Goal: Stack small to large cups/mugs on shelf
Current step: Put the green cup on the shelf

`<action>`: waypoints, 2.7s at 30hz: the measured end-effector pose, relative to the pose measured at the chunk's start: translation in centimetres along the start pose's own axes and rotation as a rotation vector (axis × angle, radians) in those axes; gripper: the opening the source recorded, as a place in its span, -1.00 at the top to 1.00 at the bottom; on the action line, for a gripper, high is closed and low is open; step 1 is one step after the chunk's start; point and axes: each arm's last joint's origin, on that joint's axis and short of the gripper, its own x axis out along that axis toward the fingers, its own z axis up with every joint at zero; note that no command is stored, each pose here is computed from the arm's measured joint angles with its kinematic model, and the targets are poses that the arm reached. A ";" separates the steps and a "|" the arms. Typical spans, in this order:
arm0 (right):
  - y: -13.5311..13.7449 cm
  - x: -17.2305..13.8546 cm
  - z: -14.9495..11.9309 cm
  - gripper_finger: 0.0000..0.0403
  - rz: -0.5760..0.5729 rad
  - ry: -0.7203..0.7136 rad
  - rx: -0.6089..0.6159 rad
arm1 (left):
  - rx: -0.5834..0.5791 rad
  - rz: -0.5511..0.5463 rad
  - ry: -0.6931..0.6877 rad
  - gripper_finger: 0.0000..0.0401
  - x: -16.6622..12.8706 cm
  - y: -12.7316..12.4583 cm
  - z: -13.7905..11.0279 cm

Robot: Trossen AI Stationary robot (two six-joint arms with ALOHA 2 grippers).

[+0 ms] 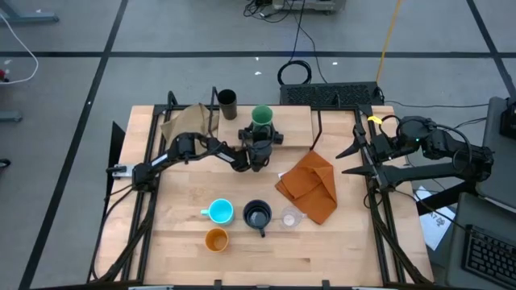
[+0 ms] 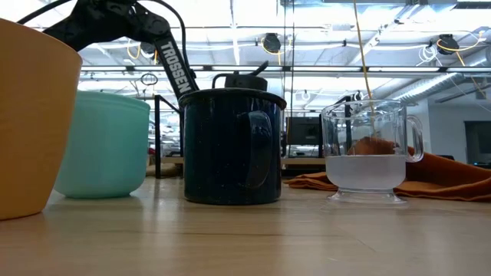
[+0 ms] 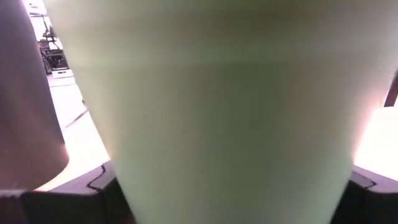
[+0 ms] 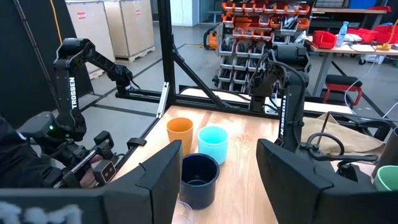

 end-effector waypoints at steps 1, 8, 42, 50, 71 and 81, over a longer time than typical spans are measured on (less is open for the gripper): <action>0.0 0.0 0.0 0.02 0.000 0.000 -0.001 | 0.007 -0.002 -0.004 -0.69 -0.1 0.0 0.1; 0.0 0.0 0.0 0.02 0.000 0.000 0.001 | 0.068 0.007 -0.055 -0.69 -0.9 -0.2 1.0; 0.0 0.0 -0.1 0.02 0.001 0.006 0.010 | 0.022 -0.073 -0.034 -0.70 0.2 -0.1 0.7; 0.0 0.0 -0.1 0.02 0.001 0.006 0.010 | -0.042 -0.076 -0.032 -0.70 0.1 -0.2 0.7; 0.0 0.0 -0.1 0.02 0.001 0.008 0.012 | -0.018 -0.063 -0.046 -0.99 -0.4 -0.3 2.5; 0.0 0.0 -0.2 0.01 0.001 0.021 0.016 | 0.015 -0.042 -0.059 -0.98 -0.8 -0.2 5.1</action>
